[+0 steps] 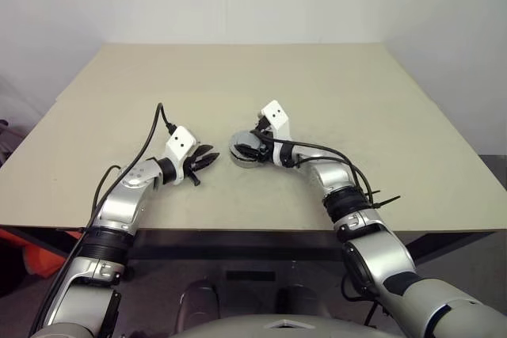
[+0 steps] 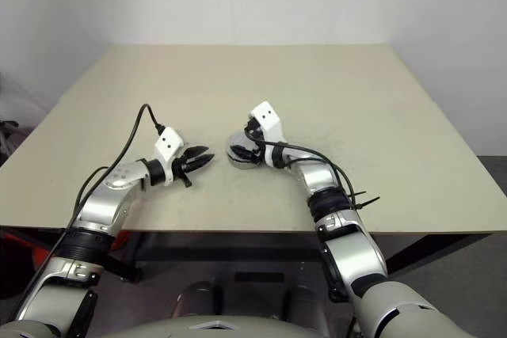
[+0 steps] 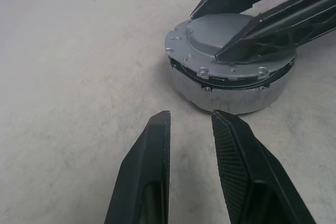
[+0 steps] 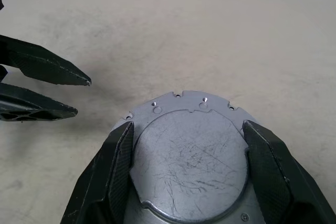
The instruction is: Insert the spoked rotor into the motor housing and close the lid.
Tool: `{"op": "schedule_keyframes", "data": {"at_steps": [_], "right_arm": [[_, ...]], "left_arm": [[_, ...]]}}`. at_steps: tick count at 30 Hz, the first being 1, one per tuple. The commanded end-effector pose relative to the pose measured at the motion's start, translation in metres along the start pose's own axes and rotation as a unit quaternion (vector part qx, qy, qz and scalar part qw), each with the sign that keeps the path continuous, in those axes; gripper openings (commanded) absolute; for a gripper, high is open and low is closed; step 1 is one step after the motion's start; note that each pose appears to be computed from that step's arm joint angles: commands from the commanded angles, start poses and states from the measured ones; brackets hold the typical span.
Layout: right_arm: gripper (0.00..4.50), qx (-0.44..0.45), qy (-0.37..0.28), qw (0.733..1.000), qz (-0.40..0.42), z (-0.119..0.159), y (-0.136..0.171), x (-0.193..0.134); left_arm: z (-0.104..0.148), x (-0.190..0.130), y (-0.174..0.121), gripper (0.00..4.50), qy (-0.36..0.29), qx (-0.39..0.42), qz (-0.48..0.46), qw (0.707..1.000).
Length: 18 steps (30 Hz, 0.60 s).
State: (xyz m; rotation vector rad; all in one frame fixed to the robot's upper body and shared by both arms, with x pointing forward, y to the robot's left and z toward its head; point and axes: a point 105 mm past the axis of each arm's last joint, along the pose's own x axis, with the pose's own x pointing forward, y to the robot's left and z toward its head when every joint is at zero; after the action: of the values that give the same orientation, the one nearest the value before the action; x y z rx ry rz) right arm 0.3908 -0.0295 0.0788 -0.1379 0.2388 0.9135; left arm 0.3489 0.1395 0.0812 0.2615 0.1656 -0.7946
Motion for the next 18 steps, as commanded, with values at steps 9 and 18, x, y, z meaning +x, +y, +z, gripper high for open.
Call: {"op": "schedule_keyframes", "data": {"at_steps": [9, 18], "right_arm": [[3.16, -0.047, 0.001, 0.999, 0.004, 0.001, 0.002, -0.001], [3.16, -0.027, 0.028, 0.999, 0.007, -0.012, 0.003, 0.005]], "left_arm": [[0.010, -0.003, 0.004, 1.33, -0.014, 0.012, 0.008, 1.000], [0.011, -0.002, 0.004, 1.33, -0.015, 0.010, 0.009, 1.000]]}}
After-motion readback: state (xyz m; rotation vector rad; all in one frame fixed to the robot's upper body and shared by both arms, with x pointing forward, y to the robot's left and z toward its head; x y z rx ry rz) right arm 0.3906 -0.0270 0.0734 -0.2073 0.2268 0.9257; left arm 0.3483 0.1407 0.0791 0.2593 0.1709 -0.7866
